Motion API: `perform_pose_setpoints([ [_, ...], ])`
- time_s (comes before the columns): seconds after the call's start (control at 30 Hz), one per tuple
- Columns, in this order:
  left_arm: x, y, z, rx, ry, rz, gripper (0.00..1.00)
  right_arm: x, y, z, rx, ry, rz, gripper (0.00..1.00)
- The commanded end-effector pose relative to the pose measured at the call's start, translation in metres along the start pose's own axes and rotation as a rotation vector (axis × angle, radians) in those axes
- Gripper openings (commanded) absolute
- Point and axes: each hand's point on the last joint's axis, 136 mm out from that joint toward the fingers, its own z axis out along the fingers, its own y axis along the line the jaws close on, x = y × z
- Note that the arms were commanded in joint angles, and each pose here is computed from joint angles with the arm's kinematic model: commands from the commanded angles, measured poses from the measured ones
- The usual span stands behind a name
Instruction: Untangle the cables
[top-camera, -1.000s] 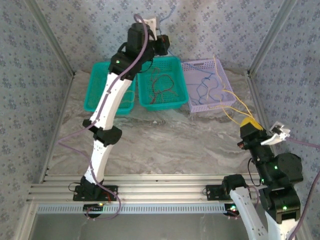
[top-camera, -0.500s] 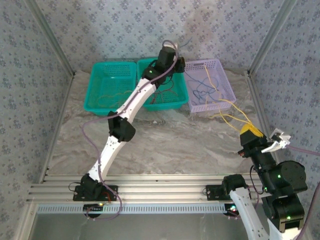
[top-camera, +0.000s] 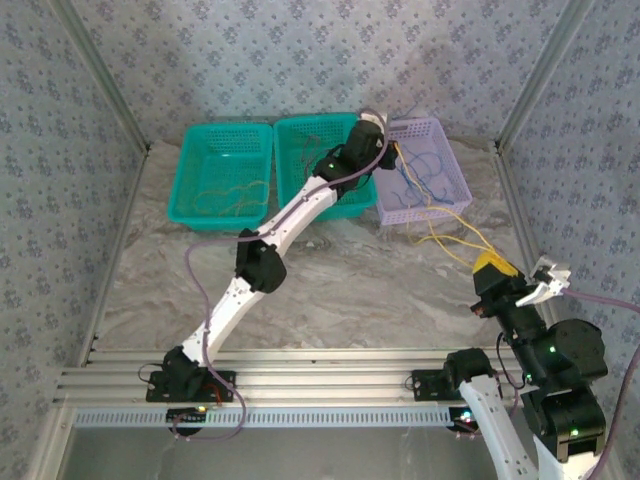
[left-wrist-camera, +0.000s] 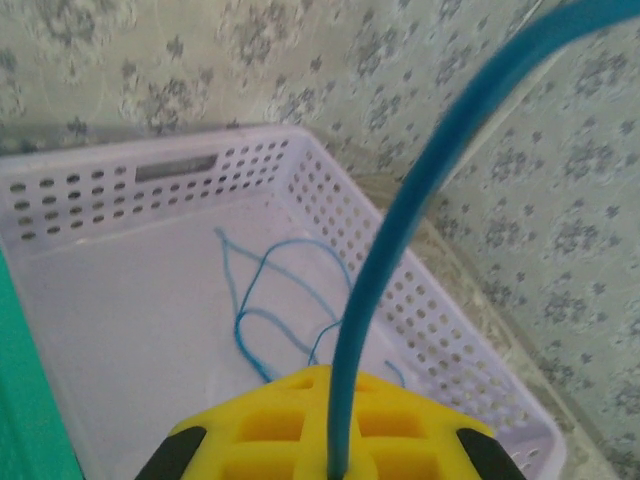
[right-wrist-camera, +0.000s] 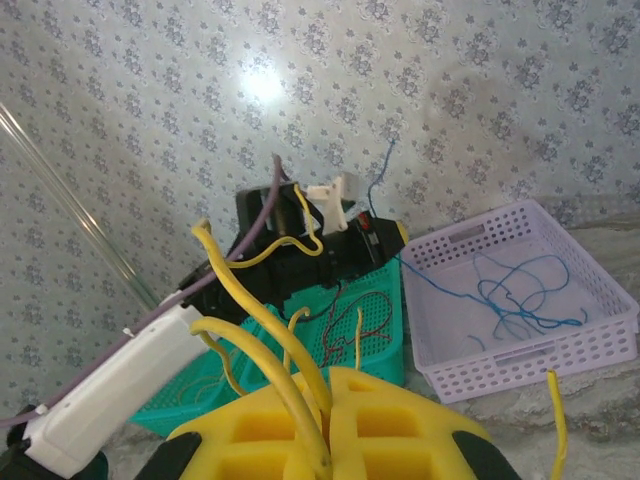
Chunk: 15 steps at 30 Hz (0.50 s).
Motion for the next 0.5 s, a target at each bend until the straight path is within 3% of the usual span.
perform_pose_setpoints([
  [0.0, 0.007, 0.022, 0.010, -0.037, 0.002, -0.008, 0.07, 0.003, 0.005, -0.003, -0.040, 0.004, -0.016, 0.00],
  [0.2, 0.014, 0.035, 0.014, -0.035, 0.033, -0.040, 0.38, 0.009, 0.004, 0.000, -0.044, 0.019, 0.001, 0.00],
  [0.47, -0.006, 0.012, -0.007, 0.049, 0.059, -0.028, 0.82, 0.011, 0.004, 0.004, -0.049, 0.022, 0.033, 0.00],
])
